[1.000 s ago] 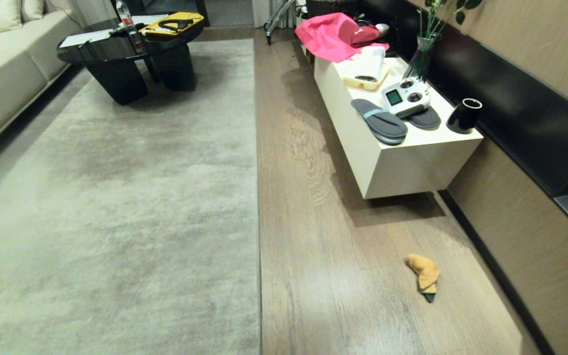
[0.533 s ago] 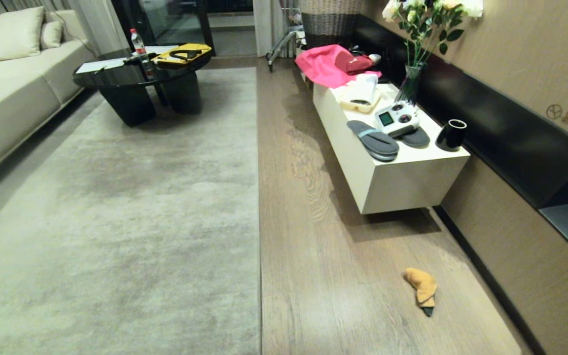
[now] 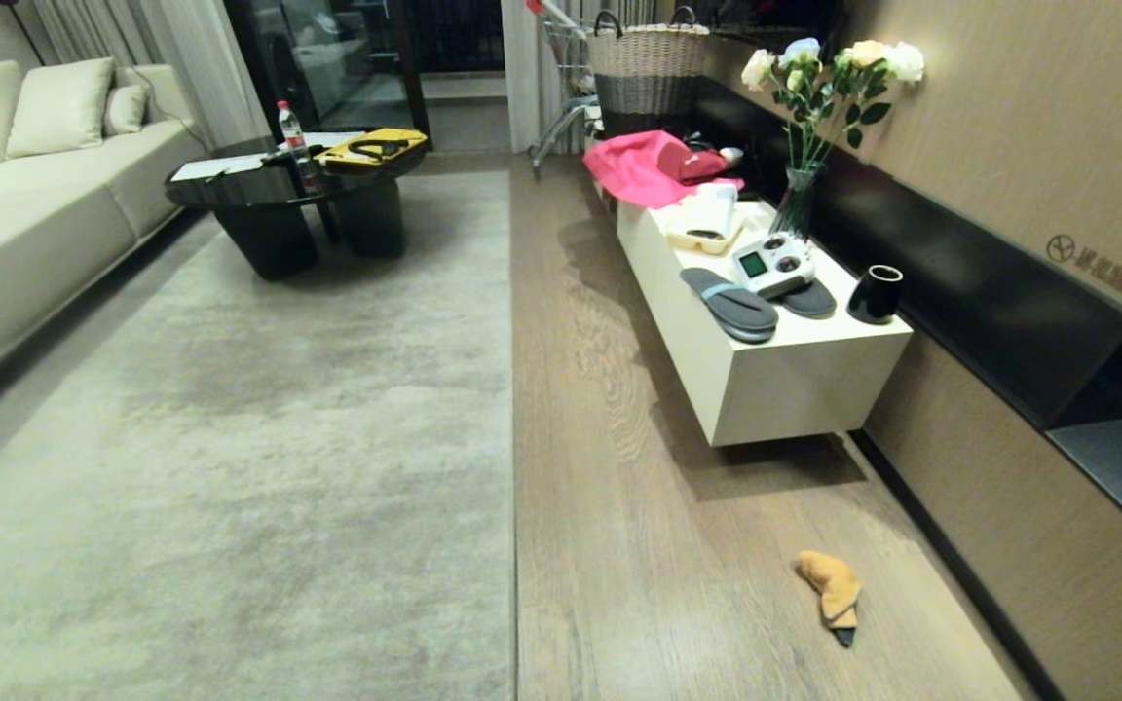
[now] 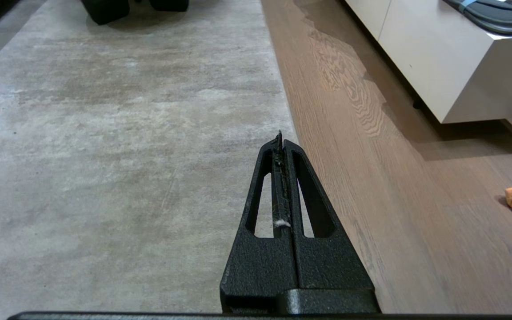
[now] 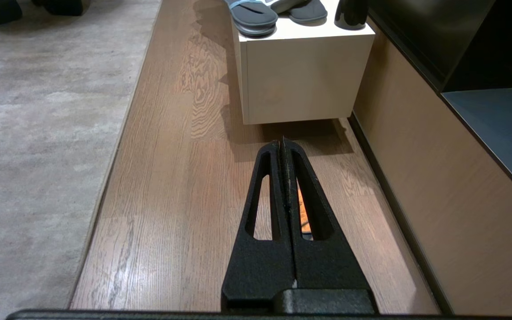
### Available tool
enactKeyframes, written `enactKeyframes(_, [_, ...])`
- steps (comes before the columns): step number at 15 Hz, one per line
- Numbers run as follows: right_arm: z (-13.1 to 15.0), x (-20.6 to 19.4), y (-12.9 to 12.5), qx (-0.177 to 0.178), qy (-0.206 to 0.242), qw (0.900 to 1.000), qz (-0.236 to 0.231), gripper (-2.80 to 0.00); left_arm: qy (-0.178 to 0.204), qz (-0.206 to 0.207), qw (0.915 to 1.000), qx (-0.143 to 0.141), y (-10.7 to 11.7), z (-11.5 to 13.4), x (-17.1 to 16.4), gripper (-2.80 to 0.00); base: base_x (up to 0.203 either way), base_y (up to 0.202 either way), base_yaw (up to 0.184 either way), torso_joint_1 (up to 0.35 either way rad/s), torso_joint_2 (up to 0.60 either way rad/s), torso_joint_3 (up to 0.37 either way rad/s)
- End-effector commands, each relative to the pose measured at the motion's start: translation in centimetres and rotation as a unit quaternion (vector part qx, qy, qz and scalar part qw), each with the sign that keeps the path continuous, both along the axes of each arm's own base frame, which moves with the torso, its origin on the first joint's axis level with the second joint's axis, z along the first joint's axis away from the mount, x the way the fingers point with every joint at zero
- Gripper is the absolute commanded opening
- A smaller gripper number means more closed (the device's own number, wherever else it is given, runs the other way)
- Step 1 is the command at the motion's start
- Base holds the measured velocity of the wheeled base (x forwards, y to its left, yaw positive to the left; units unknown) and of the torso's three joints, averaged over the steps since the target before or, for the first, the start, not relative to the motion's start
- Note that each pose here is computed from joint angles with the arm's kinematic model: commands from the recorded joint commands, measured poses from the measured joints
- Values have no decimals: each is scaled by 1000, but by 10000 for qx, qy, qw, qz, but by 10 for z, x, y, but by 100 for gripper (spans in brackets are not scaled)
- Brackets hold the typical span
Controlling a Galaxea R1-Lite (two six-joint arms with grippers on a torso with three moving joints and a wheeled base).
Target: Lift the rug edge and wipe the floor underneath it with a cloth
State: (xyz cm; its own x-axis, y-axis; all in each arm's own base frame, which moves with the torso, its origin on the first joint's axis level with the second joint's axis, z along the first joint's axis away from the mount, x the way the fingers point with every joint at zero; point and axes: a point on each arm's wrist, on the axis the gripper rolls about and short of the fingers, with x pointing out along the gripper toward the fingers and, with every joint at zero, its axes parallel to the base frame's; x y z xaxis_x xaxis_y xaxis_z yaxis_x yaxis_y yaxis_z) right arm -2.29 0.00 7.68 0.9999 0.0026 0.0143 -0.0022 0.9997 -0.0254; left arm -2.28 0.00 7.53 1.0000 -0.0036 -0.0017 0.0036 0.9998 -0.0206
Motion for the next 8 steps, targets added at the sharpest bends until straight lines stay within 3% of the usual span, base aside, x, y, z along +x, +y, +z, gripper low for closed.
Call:
enactKeyframes(1, [0, 0, 0, -4, 2, 10000, 3, -280, 7, 3, 10000, -4, 0, 0, 0, -280, 0, 0, 0, 0, 0, 0])
enactKeyframes(8, [0, 0, 0, -4, 2, 10000, 3, -280, 11, -4, 10000, -4, 0, 0, 0, -280, 0, 0, 0, 0, 0, 0])
